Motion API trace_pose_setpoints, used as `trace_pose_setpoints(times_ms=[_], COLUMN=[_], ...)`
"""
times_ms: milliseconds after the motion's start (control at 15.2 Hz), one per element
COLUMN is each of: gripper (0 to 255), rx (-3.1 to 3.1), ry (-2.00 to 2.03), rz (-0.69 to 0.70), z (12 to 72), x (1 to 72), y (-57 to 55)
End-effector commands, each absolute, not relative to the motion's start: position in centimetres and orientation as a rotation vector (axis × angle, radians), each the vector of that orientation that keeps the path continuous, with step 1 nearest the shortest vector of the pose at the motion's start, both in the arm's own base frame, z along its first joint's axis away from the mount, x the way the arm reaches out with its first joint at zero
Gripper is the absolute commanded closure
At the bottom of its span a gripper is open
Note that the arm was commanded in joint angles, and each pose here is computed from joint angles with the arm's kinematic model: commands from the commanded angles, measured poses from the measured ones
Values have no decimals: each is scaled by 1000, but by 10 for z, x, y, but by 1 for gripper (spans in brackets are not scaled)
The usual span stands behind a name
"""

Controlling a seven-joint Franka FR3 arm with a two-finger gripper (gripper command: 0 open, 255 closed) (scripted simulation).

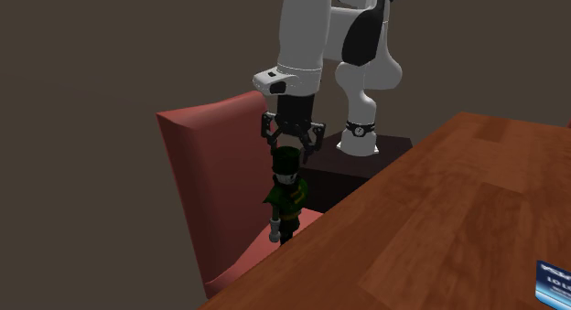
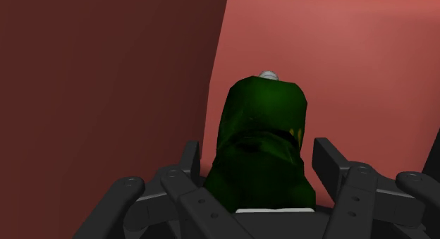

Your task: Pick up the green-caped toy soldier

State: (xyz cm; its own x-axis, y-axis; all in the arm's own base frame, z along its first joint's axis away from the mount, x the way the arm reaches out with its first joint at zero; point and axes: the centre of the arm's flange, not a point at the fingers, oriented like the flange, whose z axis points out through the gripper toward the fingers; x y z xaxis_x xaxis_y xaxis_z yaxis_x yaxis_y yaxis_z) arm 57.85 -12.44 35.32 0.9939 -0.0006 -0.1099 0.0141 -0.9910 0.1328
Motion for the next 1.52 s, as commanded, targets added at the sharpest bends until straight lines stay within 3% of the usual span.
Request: trace_pose_setpoints(times_ms=[0,528,1452], gripper=[255,255,255], rx=[3003,3003,3003], ry=[10,10,10], rz=[-167,-167,-167], z=[352,352,426], x=[578,578,578], y=[-124,-125,-125])
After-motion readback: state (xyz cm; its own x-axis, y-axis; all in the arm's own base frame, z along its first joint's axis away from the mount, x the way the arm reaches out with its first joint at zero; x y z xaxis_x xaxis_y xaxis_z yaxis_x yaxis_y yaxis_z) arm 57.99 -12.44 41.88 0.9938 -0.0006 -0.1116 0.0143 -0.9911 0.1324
